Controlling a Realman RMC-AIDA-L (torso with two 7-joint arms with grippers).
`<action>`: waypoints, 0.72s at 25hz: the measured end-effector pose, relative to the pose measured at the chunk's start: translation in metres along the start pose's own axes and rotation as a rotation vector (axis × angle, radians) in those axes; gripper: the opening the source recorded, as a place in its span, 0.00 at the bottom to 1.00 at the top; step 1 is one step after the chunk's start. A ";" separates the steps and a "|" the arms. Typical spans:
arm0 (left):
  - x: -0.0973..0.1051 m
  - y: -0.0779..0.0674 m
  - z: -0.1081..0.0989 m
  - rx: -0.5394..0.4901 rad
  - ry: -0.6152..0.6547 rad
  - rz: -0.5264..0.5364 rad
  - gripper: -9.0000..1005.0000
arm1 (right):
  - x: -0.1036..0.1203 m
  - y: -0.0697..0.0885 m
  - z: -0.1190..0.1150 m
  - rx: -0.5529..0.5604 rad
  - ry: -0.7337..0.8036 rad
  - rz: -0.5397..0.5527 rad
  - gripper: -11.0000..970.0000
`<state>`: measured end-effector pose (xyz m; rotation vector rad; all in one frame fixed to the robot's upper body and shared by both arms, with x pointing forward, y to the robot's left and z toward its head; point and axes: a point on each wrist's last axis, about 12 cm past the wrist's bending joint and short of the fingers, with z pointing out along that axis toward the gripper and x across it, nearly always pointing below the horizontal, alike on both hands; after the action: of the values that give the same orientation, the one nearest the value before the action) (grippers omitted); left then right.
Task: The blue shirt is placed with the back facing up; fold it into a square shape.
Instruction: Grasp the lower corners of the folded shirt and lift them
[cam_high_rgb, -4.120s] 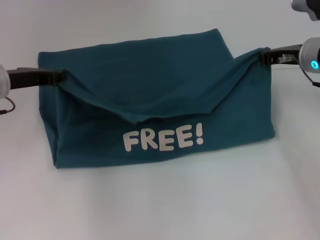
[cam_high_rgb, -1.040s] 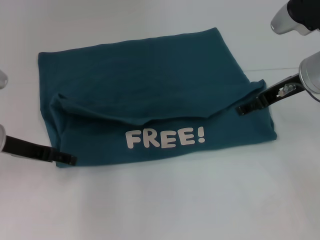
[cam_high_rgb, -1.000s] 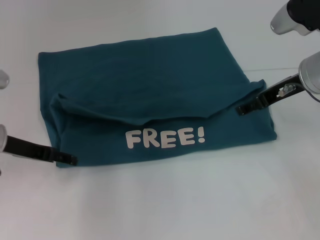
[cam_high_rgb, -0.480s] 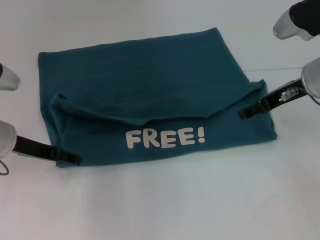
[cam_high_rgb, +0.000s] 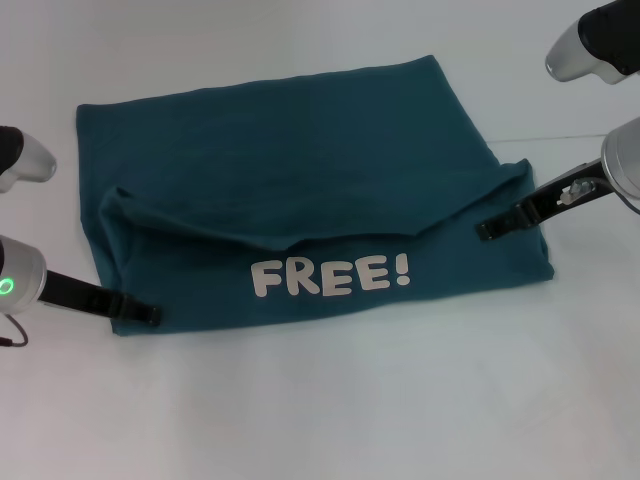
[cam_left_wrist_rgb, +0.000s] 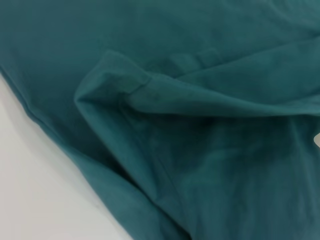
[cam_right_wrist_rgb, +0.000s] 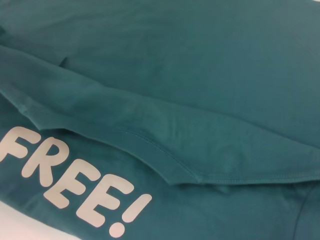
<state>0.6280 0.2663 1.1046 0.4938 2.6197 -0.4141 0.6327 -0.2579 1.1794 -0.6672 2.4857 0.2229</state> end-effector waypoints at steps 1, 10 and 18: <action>0.000 -0.001 0.000 0.000 0.002 0.003 0.82 | 0.000 0.000 0.000 0.001 0.000 0.001 0.95; 0.001 -0.006 0.004 0.013 0.024 0.018 0.53 | 0.002 -0.001 0.001 0.004 -0.002 0.011 0.94; 0.000 -0.008 0.003 0.028 0.040 0.036 0.19 | 0.011 -0.009 0.000 0.075 0.074 0.086 0.92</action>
<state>0.6253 0.2577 1.1034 0.5632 2.6423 -0.4341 0.6292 -0.2700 1.1732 -0.5473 2.5825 0.1388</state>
